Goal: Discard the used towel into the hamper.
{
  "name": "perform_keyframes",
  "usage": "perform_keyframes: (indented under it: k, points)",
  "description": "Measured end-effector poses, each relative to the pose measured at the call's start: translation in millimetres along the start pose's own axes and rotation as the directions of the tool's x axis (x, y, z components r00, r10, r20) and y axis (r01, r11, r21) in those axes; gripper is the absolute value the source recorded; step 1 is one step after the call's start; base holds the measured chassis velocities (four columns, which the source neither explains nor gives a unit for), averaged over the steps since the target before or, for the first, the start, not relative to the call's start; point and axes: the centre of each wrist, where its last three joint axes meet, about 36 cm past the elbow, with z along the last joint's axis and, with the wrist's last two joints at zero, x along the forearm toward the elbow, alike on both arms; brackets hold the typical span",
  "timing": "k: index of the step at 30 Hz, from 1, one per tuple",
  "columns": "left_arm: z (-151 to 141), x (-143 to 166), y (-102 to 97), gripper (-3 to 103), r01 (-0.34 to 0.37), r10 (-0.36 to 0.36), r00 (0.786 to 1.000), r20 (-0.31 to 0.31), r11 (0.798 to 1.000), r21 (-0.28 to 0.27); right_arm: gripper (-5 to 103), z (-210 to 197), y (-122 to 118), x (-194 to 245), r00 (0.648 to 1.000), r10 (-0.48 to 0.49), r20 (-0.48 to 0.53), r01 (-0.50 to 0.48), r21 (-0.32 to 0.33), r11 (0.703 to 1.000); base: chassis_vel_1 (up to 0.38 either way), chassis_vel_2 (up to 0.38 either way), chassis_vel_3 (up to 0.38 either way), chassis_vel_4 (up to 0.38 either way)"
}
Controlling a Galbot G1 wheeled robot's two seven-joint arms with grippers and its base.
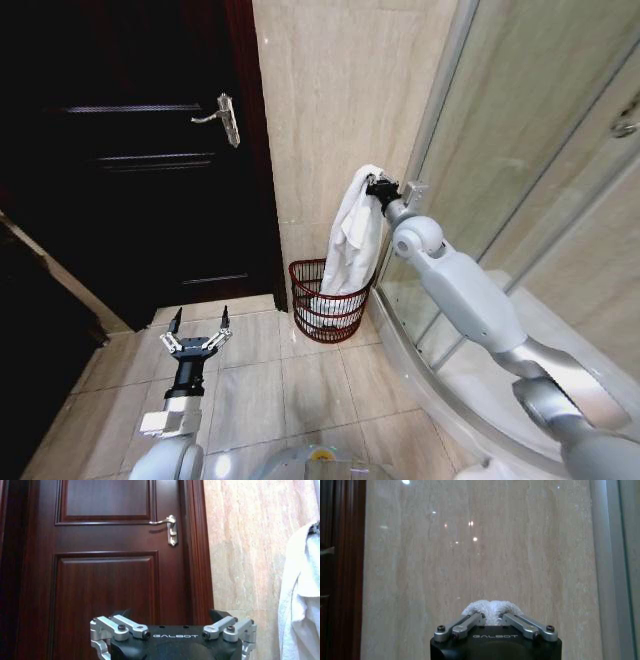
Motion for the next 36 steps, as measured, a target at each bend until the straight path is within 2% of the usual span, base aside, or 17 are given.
perform_keyframes:
  k: [8, 20, 27, 36]
  points:
    - [0.0, -0.1, -1.0, 100, -0.006, 0.006, 1.0, -0.001, 1.0, -0.001, 4, 6.4, 4.1, 8.6, 1.0, 0.007, -0.009, -0.008, -0.012, 1.0, 0.0, 0.0, 0.0, 0.0]
    - [-1.8, -1.9, -10.5, 100, -0.028, 0.028, 1.0, -0.002, 1.0, 0.005, 4, 17.9, -5.0, 33.3, 0.999, 0.017, -0.027, -0.017, -0.019, 1.0, 0.0, 0.0, 0.0, 0.0]
    - [-4.2, -3.9, -22.7, 100, -0.038, 0.038, 0.999, 0.008, 0.999, 0.011, 4, 23.1, -14.2, 41.7, 0.998, 0.035, -0.047, -0.034, 0.007, 0.999, 0.0, 0.0, 0.0, 0.0]
    - [-6.7, -2.8, -27.2, 100, -0.044, 0.044, 0.999, 0.01, 0.999, 0.012, 4, 22.7, -17.7, 45.7, 0.998, 0.045, -0.053, -0.044, 0.013, 0.999, 0.004, 0.003, -0.006, -0.006]
